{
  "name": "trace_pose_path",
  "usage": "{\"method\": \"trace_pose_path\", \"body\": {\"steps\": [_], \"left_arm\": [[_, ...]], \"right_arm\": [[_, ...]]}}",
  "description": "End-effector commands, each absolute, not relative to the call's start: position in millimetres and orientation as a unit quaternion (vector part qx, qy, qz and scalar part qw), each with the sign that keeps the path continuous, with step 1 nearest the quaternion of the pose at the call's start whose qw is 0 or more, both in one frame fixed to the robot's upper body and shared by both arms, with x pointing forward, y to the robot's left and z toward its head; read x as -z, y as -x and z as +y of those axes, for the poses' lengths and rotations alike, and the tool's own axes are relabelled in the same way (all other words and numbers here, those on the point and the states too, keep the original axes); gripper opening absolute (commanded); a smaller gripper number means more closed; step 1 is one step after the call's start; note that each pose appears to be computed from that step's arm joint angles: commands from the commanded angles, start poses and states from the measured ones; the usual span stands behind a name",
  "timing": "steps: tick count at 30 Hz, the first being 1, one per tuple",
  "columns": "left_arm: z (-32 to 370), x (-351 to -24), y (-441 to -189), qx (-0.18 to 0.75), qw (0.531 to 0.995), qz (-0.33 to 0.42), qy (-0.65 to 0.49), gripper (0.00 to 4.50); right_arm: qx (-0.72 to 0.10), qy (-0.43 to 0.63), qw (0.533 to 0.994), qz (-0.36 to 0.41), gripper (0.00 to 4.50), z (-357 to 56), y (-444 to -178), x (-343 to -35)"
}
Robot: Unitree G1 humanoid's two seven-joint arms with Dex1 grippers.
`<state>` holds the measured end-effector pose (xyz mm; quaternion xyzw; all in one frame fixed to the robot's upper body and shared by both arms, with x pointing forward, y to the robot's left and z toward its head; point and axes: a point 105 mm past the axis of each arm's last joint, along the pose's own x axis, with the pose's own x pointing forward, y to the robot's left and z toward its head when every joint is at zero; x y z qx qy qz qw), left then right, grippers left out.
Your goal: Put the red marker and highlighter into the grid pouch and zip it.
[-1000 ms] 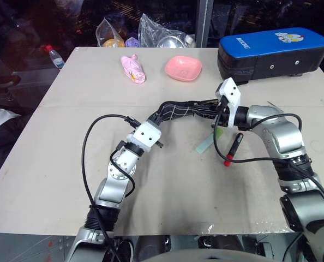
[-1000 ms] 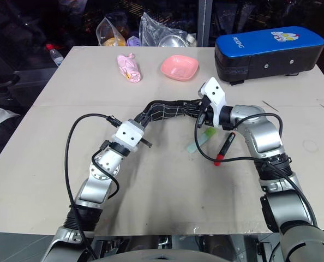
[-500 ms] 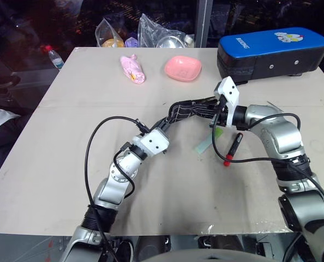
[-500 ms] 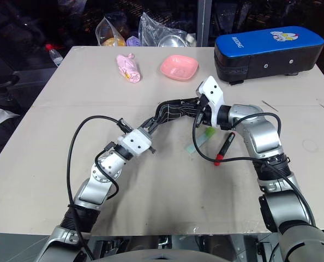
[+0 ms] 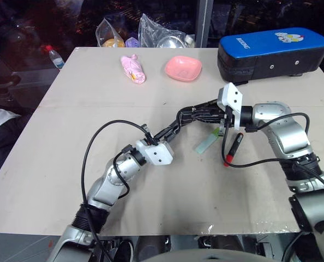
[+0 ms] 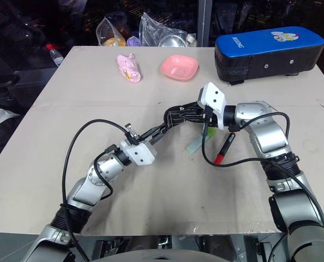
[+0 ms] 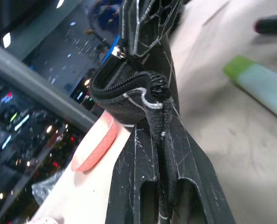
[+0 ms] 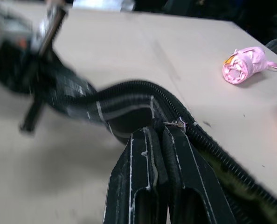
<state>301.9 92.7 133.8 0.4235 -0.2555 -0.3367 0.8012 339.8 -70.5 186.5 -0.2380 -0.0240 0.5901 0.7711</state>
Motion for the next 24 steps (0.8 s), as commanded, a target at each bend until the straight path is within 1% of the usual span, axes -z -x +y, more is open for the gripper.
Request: {"method": "trace_pose_path", "body": {"steps": [1,5,12,18,24], "left_arm": [[87,-137,-295,0.351,0.787,-0.276,-0.426,0.00],[89,-133,-293,0.364,0.778,-0.270,-0.435,0.00],[82,-128,-288,0.388,0.767,-0.271,-0.434,0.00],[81,-123,-286,0.403,0.763,-0.261,-0.432,0.00],[79,-119,-284,0.413,0.762,-0.255,-0.429,0.00]], "right_arm": [[-0.595,0.266,0.757,-0.041,0.06,-72,-339,-188],[-0.598,0.279,0.750,-0.043,0.06,-73,-340,-187],[-0.620,0.289,0.728,-0.054,0.06,-55,-332,-185],[-0.647,0.313,0.692,-0.061,0.06,-42,-318,-180],[-0.656,0.337,0.672,-0.067,0.06,-38,-311,-177]]}}
